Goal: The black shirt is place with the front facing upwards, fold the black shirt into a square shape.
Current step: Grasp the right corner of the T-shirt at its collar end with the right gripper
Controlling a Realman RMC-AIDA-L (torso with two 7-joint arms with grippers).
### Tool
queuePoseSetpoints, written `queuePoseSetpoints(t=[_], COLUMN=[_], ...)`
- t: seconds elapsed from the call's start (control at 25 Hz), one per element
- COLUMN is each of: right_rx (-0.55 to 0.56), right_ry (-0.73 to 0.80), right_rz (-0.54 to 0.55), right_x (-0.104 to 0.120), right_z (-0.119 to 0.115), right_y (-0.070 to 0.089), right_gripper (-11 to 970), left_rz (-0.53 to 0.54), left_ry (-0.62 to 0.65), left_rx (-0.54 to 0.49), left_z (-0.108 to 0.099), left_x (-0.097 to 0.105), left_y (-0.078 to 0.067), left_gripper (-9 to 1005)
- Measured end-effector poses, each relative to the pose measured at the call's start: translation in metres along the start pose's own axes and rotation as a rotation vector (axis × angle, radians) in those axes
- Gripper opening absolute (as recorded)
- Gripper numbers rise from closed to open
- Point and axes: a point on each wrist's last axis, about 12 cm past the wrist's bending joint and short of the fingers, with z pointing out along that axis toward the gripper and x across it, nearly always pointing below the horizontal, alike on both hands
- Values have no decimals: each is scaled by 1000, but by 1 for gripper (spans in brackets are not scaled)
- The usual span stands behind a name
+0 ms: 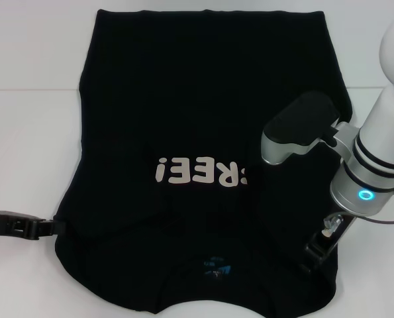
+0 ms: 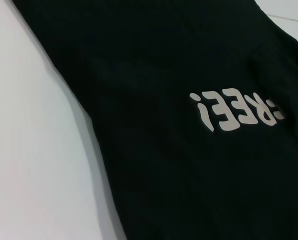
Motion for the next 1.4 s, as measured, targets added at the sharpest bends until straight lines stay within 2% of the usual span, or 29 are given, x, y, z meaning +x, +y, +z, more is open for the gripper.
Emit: queuePoseSetpoints(t=[0.2, 0.64, 0.96, 1.4], right_rx=[-3, -15, -51, -72], right_ry=[1, -5, -48, -169], right_rz=[13, 13, 75, 285], right_x=[1, 1, 13, 54], right_z=[0, 2, 8, 13], right_y=[-2, 1, -2, -24], right_gripper=[430, 17, 12, 10], left_rz=[0, 6, 6, 12], left_ry=[1, 0, -2, -5], left_rx=[3, 6, 5, 4], left_z=[0, 2, 1, -1], left_x=[0, 1, 1, 0], left_y=[0, 1, 1, 2], left_gripper=[-1, -1, -1, 0])
